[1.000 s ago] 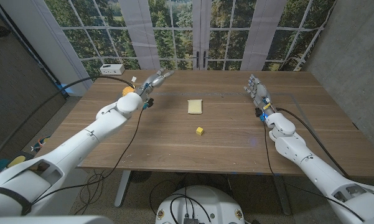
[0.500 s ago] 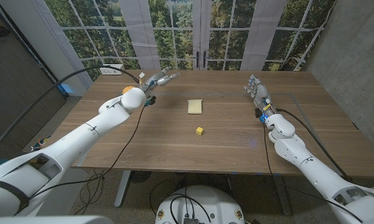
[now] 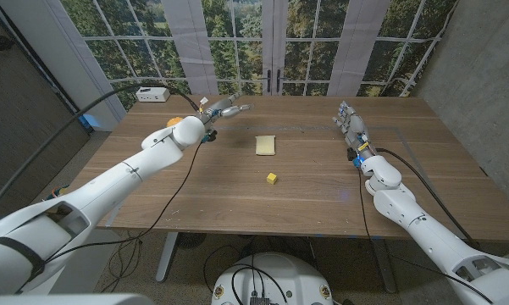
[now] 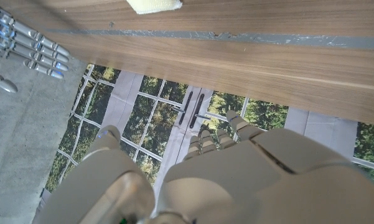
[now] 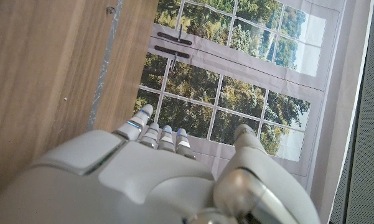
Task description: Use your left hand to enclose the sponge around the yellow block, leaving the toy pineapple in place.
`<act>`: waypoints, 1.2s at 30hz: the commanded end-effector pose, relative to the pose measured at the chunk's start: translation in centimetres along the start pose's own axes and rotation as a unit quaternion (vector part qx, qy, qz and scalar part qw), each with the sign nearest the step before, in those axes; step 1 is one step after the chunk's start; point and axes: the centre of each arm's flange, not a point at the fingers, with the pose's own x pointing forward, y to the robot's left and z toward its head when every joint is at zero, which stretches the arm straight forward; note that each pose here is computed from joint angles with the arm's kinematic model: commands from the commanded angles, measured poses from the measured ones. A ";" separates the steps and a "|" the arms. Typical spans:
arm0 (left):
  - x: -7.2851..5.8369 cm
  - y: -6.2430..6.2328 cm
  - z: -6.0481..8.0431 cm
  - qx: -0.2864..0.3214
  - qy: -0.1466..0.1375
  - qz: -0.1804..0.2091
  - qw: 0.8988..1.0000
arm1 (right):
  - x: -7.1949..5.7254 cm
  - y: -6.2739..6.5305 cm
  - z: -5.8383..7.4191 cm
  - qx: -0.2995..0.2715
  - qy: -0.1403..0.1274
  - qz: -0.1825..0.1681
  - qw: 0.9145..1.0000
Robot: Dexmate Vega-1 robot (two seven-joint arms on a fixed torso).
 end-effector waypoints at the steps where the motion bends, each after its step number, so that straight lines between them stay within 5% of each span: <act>1: 1.0 -0.9 1.9 0.050 -0.003 -0.018 0.999 | 0.0 -0.1 0.1 0.001 -0.004 0.001 1.000; 21: 1.7 -2.6 5.6 0.183 0.011 -0.034 0.982 | -0.6 -0.9 -0.4 0.006 -0.003 -0.003 1.000; 36: 1.9 -3.6 7.5 0.290 0.036 -0.057 0.955 | -1.2 -1.2 -0.4 0.009 -0.004 -0.007 1.000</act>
